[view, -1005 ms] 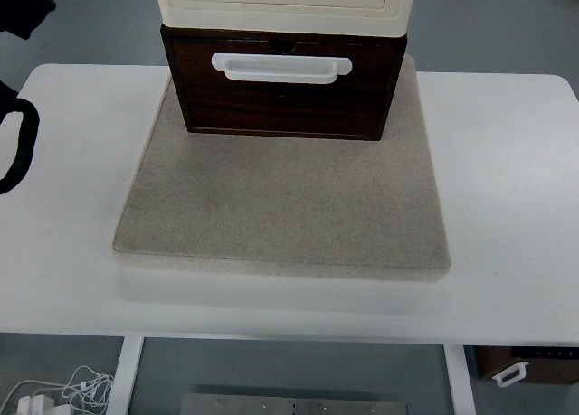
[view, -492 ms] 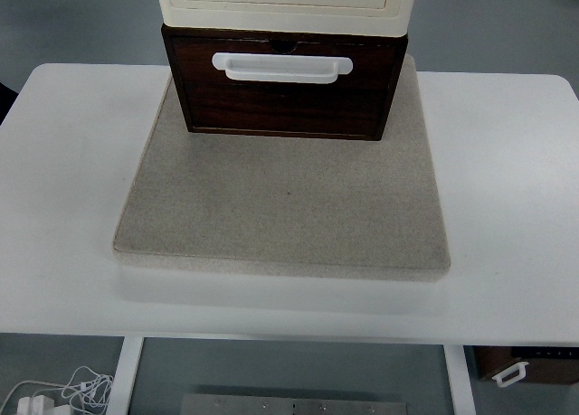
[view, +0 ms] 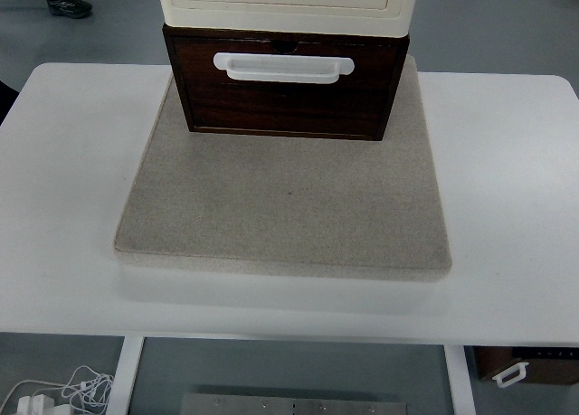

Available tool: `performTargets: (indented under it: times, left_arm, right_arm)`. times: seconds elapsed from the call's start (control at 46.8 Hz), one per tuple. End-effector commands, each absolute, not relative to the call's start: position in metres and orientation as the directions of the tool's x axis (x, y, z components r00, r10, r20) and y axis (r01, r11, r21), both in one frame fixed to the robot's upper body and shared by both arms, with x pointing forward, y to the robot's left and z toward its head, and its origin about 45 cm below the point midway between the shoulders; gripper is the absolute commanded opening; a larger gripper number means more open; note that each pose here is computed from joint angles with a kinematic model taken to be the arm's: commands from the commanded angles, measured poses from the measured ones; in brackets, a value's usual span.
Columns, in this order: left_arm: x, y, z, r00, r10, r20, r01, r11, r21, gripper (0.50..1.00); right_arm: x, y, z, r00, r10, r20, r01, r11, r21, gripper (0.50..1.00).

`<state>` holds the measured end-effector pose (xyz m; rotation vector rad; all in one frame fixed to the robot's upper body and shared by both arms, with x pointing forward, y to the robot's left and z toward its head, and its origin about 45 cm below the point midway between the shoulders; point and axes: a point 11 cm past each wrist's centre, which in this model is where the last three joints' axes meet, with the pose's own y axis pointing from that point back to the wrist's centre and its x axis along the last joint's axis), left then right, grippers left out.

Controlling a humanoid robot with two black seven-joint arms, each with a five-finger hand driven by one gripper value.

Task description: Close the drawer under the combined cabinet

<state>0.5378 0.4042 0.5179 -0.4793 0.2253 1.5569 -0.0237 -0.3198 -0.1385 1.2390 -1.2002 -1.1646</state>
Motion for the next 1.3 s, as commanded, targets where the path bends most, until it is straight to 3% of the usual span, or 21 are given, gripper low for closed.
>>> performTargets:
  times: [0.0,0.47,0.684,0.962,1.283]
  left_arm:
    - [0.539,0.406,0.489,-0.002,0.909,-0.417,-0.996,-0.041,-0.084,0.996]
    - [0.528,0.408,0.390,0.081,0.835,-0.544,-0.994,0.108,0.018,0.996]
    - [0.523,0.409,0.381,0.153,0.766,-0.624,-0.987,0.153,-0.054,0.996]
    - [0.514,0.411,0.359,0.187,0.747,-0.638,-0.980,0.187,-0.069,0.996]
    - [0.515,0.405,0.346,0.184,0.695,-0.695,-0.983,0.116,-0.144,0.996]
  right_arm:
    - [-0.024,-0.319,-0.139,0.040,-0.999,0.005,-0.022,0.004,1.000,0.952]
    - [-0.024,-0.319,-0.139,0.046,-0.999,0.004,-0.022,0.003,1.000,0.952]
    - [-0.024,-0.319,-0.139,0.043,-0.999,0.004,-0.023,0.003,1.000,0.952]
    - [-0.024,-0.319,-0.139,0.044,-0.999,0.004,-0.023,0.003,1.000,0.952]
    - [-0.025,-0.319,-0.139,0.046,-0.999,0.004,-0.021,0.003,1.000,0.952]
